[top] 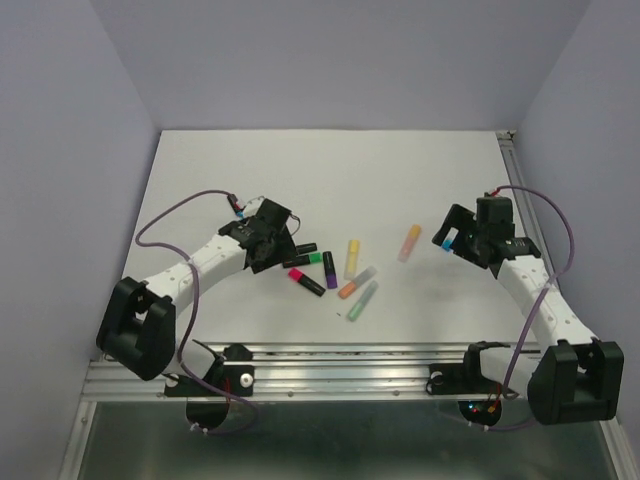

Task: Open the pen caps

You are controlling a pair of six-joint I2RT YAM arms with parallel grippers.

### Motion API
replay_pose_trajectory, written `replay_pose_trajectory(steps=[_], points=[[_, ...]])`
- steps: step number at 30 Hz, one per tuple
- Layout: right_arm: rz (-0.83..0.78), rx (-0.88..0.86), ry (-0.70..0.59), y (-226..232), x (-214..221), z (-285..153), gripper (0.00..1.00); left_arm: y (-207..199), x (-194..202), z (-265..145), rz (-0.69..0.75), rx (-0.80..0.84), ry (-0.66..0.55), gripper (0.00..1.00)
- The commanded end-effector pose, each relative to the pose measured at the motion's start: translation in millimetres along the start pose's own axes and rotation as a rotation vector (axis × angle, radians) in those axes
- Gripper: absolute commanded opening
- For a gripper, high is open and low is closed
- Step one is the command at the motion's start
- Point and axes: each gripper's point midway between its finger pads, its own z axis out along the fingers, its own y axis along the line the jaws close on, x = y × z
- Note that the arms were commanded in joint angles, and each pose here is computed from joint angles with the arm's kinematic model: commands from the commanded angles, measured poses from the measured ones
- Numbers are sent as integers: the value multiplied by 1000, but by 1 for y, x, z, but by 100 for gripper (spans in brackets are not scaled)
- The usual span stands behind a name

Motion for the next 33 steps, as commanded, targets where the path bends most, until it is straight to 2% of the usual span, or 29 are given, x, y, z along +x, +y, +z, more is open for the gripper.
replay_pose_trajectory(steps=[1,3,7,19,27,33], points=[[21,-55,-24,5,5,-4,100,-6,55,-11,-109,5,105,74],[20,-51,-15,2,10,-3,100,-12,81,-17,-146,23,156,74],[25,-47,-13,0,13,-2,100,-23,104,-16,-170,7,183,74],[24,-58,-33,0,12,-6,100,-38,97,5,-231,-72,147,71],[20,-78,-13,4,16,-4,100,-43,102,20,-210,-119,157,70],[21,-75,-22,3,15,-4,100,-36,109,34,-164,-192,167,65]])
